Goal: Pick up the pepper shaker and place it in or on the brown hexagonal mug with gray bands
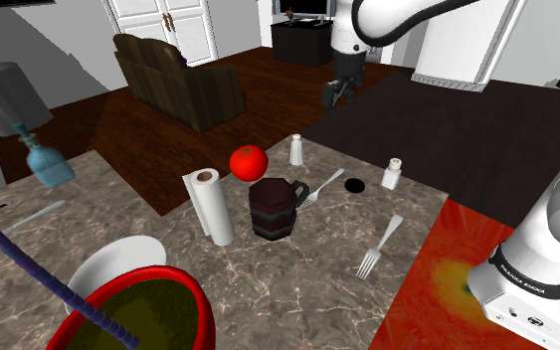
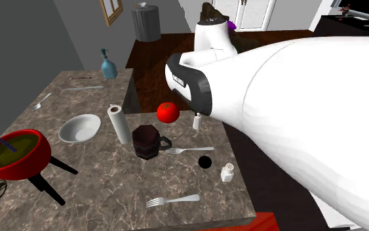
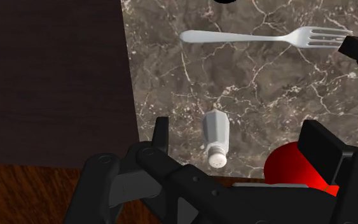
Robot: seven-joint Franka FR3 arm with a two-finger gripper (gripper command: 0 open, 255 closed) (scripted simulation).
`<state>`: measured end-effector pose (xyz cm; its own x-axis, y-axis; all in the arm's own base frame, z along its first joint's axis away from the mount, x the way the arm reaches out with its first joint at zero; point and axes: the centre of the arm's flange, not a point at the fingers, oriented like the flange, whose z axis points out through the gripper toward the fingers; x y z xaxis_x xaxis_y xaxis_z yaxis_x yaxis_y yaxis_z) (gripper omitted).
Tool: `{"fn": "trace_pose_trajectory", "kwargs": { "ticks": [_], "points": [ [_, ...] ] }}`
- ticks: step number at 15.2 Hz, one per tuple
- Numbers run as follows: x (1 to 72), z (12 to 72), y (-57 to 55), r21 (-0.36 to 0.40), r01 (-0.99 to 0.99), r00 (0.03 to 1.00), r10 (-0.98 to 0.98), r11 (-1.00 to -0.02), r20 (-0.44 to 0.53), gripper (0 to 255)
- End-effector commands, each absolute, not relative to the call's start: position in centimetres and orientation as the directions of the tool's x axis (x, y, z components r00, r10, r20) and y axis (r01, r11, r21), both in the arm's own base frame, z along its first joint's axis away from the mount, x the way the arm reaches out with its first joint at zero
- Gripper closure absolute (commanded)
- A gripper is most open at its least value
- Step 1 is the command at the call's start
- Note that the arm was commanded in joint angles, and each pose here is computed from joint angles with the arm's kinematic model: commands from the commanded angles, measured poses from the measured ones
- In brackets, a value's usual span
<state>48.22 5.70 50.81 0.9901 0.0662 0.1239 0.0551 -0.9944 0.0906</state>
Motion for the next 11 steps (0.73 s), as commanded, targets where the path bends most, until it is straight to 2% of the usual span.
{"fn": "trace_pose_trajectory", "kwargs": {
  "ticks": [1,11],
  "points": [
    [50.5,49.3,6.2,0.09,0.048,0.991,0.059,-0.995,0.121,0],
    [61.0,41.2,8.0,0.091,0.015,0.995,0.024,-0.996,0.1,0]
  ]
}}
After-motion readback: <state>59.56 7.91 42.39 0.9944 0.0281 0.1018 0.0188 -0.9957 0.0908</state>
